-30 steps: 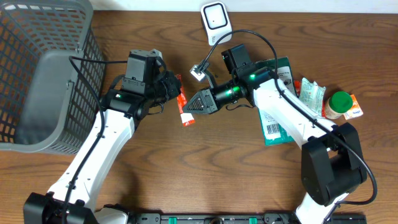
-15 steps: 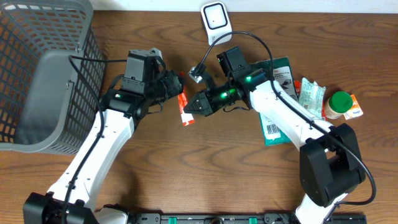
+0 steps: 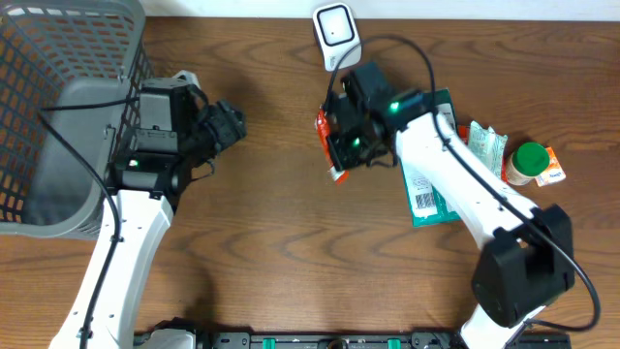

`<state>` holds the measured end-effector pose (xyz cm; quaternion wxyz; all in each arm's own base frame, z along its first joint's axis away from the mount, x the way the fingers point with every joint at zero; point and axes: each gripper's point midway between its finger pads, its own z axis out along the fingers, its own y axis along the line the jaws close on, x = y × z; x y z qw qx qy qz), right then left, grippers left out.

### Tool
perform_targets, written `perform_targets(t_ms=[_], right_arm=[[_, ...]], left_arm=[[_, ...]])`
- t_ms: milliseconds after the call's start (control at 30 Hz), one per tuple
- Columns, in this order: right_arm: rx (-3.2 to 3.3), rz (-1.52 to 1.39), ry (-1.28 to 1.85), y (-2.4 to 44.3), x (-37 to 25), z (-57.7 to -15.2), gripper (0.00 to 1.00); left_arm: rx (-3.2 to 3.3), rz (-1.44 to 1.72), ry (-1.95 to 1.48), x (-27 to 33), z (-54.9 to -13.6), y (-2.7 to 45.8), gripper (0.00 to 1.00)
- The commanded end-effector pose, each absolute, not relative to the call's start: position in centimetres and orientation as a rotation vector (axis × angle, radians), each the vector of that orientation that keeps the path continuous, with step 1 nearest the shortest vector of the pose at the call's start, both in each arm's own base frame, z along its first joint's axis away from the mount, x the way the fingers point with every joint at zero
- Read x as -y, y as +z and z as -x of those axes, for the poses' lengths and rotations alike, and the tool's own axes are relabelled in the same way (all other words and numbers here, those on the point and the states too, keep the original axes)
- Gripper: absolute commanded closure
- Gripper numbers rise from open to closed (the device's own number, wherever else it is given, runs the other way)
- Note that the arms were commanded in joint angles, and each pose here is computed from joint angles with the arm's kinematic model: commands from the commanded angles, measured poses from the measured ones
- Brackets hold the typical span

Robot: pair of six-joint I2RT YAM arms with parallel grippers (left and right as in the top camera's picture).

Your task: Scan the item barcode

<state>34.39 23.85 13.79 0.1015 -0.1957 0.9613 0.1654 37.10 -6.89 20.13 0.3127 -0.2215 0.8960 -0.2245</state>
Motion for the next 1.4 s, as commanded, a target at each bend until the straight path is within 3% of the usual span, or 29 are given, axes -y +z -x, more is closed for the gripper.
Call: perform_targets(t_ms=[0, 133, 400, 500, 633, 833, 933, 1100, 1233, 1367], right_arm=[[-2.699, 0.482, -0.002, 20.5, -18.7, -37.5, 0.99], [-2.651, 0.500, -0.281, 22.5, -16.4, -37.2, 0.99], [-2.629, 0.536, -0.464, 21.1, -16.1, -37.2, 0.99], [-2.688, 0.474, -0.407, 20.6, -15.4, -37.0, 0.80], [-2.828, 0.476, -0.349, 19.1, -13.7, -35.4, 0.75], [-3.001, 0.744, -0.265, 15.4, -11.2, -32.7, 0.76], [-3.045, 0.922, -0.283, 12.1, -9.6, -31.4, 0.73], [-2.934, 1.293, -0.184, 5.6, -10.6, -30.0, 0.68], [-2.822, 1.324, -0.203, 3.4, -11.9, -31.1, 0.71], [-2.786, 1.318, -0.201, 2.4, -12.4, -31.4, 0.82]], left_arm=[[-2.370, 0.664, -0.436, 3.7, -36.7, 19.4, 0.38], [-2.391, 0.729, -0.336, 1.8, -35.9, 18.5, 0.38], [-2.458, 0.773, -0.266, 1.0, -34.3, 17.3, 0.37], [-2.516, 0.791, -0.244, 1.0, -33.2, 16.3, 0.37], [-2.578, 0.810, -0.224, 1.0, -32.1, 15.3, 0.36], [-2.633, 0.770, -0.276, 2.0, -31.6, 14.7, 0.26], [-2.641, 0.773, -0.271, 2.0, -31.5, 14.4, 0.16], [-2.645, 0.776, -0.270, 2.0, -31.5, 14.3, 0.16], [-2.645, 0.776, -0.270, 2.0, -31.5, 14.3, 0.16], [-2.645, 0.776, -0.270, 2.0, -31.5, 14.3, 0.16]])
